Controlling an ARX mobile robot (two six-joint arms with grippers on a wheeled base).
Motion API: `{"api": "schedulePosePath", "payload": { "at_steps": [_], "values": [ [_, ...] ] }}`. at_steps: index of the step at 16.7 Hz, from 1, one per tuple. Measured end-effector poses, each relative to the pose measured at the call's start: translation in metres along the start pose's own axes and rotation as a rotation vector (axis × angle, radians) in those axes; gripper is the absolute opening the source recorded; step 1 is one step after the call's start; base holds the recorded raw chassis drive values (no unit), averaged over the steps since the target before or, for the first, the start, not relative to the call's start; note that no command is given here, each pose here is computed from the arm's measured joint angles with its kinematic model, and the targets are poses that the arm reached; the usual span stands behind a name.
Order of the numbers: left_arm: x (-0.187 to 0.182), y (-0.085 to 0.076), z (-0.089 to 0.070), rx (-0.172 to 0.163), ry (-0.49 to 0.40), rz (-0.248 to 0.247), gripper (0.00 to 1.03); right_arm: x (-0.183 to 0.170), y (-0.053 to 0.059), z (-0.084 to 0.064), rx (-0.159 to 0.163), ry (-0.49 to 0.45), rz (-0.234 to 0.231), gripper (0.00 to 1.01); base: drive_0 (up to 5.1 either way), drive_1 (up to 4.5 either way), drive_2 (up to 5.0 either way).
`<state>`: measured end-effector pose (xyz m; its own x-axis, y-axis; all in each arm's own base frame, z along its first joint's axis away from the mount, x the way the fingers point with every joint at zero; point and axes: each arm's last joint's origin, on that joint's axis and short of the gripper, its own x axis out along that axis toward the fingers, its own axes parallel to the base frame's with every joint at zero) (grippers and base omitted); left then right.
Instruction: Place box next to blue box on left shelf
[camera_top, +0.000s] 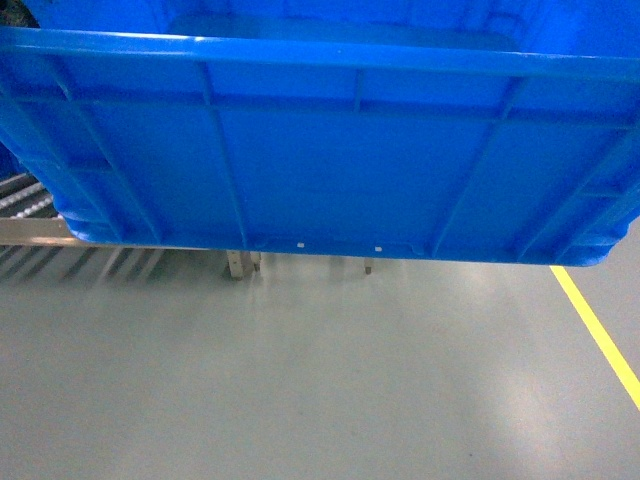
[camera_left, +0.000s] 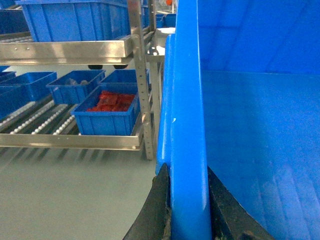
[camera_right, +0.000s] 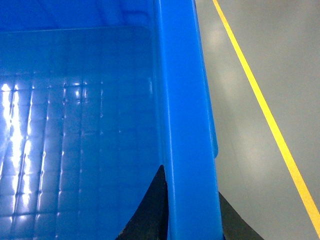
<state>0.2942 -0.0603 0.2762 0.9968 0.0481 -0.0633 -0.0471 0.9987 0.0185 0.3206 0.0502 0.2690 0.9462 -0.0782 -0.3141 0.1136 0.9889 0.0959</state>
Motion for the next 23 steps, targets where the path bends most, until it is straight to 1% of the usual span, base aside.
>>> {"api": "schedulePosePath", "payload": {
  "at_steps": [19, 21, 23],
  "values": [
    [0.0, 0.0, 0.0, 0.0, 0.0, -0.002, 0.09, 0.0, 0.0, 0.0002, 0.0, -0.002, 0.0, 0.1, -0.1, 4.22, -4.3],
    [-0.0001, -0.0001, 0.0011, -0.003, -0.01, -0.003, 0.09, 0.0, 0.0002, 0.0013, 0.003, -0.013, 0.002, 0.1, 0.0, 0.0, 0.0],
    [0.0009, -0.0003, -0.002, 0.002, 0.011, -0.003, 0.09, 0.0023, 0.0002, -0.0023, -0.003, 0.009, -0.001, 0.1, -2.3, 1.37, 1.4]
  ]
}}
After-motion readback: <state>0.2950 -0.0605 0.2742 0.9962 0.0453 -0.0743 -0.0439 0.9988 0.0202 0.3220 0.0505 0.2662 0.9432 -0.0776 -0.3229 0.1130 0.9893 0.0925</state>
